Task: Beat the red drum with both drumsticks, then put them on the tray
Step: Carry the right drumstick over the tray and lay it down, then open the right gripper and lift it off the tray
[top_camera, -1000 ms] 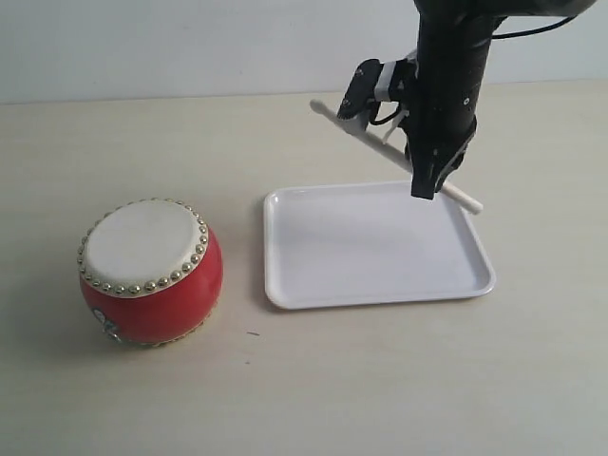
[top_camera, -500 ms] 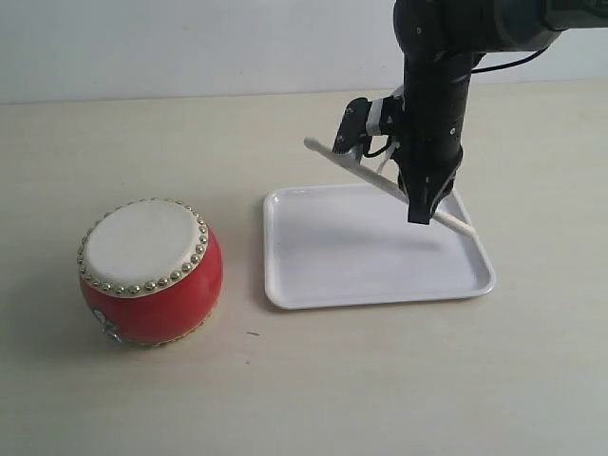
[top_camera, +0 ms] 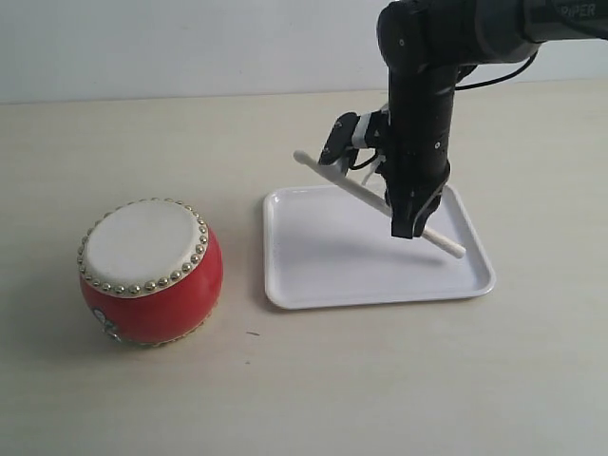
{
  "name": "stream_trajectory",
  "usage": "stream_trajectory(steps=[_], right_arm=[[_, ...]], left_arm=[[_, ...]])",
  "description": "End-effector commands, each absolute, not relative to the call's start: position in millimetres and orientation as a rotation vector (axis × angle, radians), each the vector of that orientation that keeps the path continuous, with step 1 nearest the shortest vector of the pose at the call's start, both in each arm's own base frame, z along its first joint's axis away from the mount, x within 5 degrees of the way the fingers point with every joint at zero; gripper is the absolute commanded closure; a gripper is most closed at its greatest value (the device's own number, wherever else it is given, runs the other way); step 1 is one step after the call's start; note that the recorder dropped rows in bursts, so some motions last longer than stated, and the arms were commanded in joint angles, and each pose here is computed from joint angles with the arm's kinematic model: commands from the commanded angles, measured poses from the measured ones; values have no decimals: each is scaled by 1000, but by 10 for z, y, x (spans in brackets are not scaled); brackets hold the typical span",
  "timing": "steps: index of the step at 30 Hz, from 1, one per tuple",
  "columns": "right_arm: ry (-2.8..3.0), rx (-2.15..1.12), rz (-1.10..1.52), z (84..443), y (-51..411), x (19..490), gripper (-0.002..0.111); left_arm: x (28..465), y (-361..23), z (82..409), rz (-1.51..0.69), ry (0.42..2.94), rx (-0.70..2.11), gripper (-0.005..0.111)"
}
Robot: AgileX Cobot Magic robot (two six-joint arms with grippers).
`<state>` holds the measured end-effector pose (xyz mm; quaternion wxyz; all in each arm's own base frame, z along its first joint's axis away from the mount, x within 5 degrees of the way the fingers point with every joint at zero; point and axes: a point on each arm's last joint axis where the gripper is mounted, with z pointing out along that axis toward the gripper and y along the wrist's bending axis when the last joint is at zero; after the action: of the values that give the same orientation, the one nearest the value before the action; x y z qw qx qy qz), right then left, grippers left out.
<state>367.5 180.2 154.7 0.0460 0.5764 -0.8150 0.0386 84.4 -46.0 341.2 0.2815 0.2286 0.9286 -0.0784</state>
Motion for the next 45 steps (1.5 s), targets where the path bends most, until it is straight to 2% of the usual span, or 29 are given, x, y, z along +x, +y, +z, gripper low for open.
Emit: stream_trajectory(steps=[1,13,24,30,33,35,37,39,43,45], right_arm=[[-2442,1780,201,1488,1808,3690,108],[-2409,1819,231,1376,1876,3692,108],[-2424,1810,200,1373,1894,3683,85],[-2425,1804,197,1373,1894,3679,81],[-2548,1613,205,1481,1872,3656,81],[-2741,1351,108,1686,1840,3620,81],[-2933,1151,-190,2038,1815,3557,81],[-3039,1075,-553,2275,1862,3437,81],[-2926,1097,-1263,2424,1986,2915,80],[-2879,1055,-1509,2421,2014,2785,77]], left_arm=[[827,-461,3436,-226,2472,604,107],[827,-461,3436,-226,2472,604,107],[827,-461,3436,-228,2473,599,107],[828,-466,3435,-242,2483,572,107],[858,-550,3354,-316,2536,598,107],[914,-649,3169,-373,2624,666,107],[930,-834,2950,-590,2702,764,107],[1001,-992,2837,-782,2645,741,107],[1108,-1079,2601,-921,2512,508,107],[1096,-1096,2490,-969,2513,478,107]])
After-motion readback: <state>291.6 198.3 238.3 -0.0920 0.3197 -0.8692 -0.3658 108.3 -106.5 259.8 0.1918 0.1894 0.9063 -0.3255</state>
